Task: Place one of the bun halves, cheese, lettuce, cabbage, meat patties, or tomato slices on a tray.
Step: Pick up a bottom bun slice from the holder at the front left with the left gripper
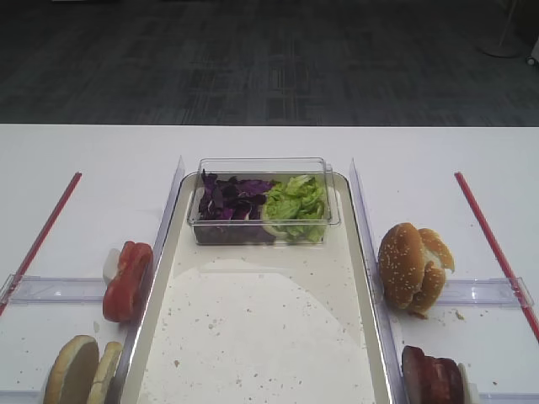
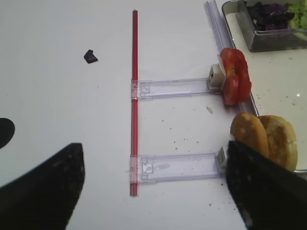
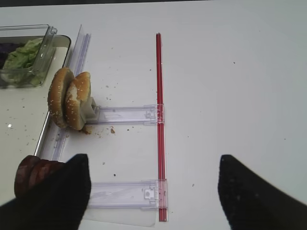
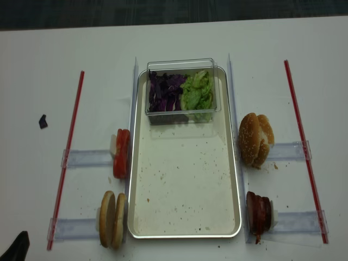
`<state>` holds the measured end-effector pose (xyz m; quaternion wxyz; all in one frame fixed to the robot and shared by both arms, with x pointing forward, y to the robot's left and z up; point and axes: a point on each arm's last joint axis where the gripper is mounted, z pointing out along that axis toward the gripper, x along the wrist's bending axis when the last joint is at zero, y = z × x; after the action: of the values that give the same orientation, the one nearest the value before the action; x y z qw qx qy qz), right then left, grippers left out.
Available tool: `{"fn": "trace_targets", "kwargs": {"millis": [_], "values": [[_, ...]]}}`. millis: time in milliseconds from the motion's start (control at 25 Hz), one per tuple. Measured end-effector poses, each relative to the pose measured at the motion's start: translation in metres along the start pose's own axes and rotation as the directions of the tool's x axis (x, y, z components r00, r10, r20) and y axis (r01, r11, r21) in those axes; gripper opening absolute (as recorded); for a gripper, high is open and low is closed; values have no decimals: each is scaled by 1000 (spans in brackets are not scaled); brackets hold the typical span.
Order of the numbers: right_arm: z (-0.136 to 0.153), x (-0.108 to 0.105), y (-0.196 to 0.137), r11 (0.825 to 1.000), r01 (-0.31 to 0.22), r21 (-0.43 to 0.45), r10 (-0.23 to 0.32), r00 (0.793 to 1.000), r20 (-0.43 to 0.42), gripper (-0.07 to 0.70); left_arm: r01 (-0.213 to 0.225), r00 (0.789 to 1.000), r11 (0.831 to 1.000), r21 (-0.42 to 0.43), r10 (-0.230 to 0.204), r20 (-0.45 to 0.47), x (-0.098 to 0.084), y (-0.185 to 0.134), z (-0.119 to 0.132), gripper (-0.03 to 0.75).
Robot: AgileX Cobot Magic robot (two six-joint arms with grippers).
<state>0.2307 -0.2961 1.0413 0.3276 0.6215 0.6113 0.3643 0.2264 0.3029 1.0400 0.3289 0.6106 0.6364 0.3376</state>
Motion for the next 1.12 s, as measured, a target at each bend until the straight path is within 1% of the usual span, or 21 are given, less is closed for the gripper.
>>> {"fn": "trace_targets", "kwargs": {"millis": [360,560,640,720,840,920,1000,1120], "values": [[0,0,0,1000,0,0,0,1000,0,570,-2,1000,1000,0,2,0,0,0,0,554],[0,0,0,1000,0,0,0,1000,0,570,-49,999,999,-1,49,23,-2,0,0,554],[0,0,0,1000,0,0,0,1000,0,570,-55,998,998,-12,55,29,-3,2,-3,554],[0,0,0,1000,0,0,0,1000,0,570,-48,998,999,-23,49,48,-4,7,-7,554],[0,0,0,1000,0,0,0,1000,0,570,-44,997,998,40,41,71,-7,22,-5,554],[0,0,0,1000,0,0,0,1000,0,570,-43,996,992,115,35,77,-8,35,2,554],[0,0,0,1000,0,0,0,1000,0,570,-42,996,980,195,25,88,-9,47,10,554],[0,0,0,1000,0,0,0,1000,0,570,-37,994,949,312,2,113,-12,69,22,554]]}}
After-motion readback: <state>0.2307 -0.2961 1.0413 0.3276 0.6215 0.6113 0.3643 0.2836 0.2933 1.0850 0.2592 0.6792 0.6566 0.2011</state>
